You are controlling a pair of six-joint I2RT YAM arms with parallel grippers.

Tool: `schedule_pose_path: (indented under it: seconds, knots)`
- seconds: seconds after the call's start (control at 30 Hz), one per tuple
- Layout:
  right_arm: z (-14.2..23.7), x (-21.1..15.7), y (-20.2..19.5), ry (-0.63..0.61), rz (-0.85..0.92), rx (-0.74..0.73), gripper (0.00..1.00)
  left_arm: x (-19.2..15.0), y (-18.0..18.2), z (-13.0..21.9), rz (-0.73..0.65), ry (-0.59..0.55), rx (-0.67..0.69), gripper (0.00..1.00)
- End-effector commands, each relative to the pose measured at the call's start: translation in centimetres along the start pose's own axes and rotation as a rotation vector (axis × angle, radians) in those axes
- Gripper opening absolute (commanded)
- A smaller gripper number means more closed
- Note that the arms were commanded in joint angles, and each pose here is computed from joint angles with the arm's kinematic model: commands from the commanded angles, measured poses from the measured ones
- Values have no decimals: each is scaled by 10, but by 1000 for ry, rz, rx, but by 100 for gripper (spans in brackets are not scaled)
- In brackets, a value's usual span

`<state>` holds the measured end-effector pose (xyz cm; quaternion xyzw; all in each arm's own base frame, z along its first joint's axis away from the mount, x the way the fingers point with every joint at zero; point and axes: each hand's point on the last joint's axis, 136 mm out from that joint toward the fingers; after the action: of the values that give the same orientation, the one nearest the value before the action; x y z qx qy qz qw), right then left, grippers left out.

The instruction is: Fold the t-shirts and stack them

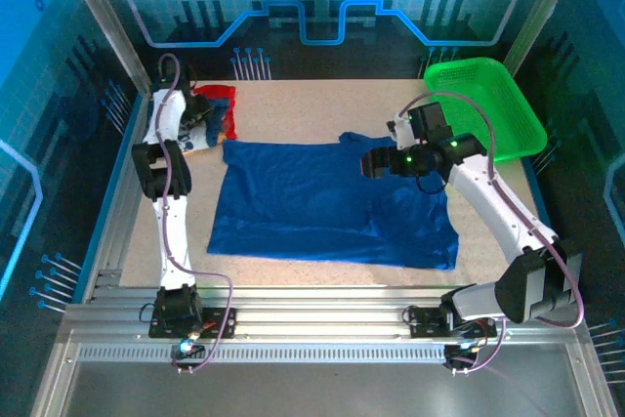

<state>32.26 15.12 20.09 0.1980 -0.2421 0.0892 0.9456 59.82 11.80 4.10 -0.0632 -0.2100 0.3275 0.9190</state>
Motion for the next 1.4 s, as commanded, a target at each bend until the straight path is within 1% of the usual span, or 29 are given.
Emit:
schedule_pose_path:
  seconds: [0.0, 0.07, 0.13, 0.2, 0.27, 0.37, 0.47, 0.63, 0.8, 0.97, 1.2, 1.37]
  knots:
    - [-6, -7, 0, 60, -14, -6, 97, -6, 15, -14, -49, 44, 9, 43]
    - [-12, -9, -5, 81, -26, -31, 97, 0, 5, -6, -42, 30, -38, 50]
    - [-18, -7, -11, 88, -40, -54, 97, 10, -11, 10, -37, 0, -103, 63]
    - [-24, -3, -17, 83, -56, -72, 97, 22, -30, 39, -33, -44, -169, 75]
    - [-29, 2, -24, 84, -73, -87, 97, 29, -48, 71, -51, -92, -221, 83]
    - [-36, 11, -34, 87, -87, -103, 97, 26, -70, 113, -94, -137, -268, 85]
    - [-40, 20, -43, 73, -110, -95, 97, 5, -78, 133, -119, -106, -275, 85]
    - [-41, 33, -47, 47, -118, -72, 97, -41, -70, 123, -178, 21, -226, 79]
    - [-38, 33, -47, 32, -124, -54, 97, -76, -58, 95, -170, 115, -199, 72]
    - [-37, 29, -50, 32, -130, -56, 97, -94, -41, 70, -137, 169, -133, 68]
    - [-43, 22, -61, 43, -152, -73, 97, -112, -42, 41, -132, 222, -126, 64]
    - [-48, 24, -69, 46, -167, -79, 97, -124, -37, 26, -111, 258, -103, 63]
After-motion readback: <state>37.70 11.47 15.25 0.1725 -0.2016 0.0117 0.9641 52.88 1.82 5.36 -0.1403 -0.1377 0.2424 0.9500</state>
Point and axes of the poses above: each hand's point on the last joint's axis, 136 mm out from that joint toward the fingers, its own z axis back along the fingers, its own y axis along the line the jaws close on, x = y × z, and after that the axes turned 1 degree about z, right-handed
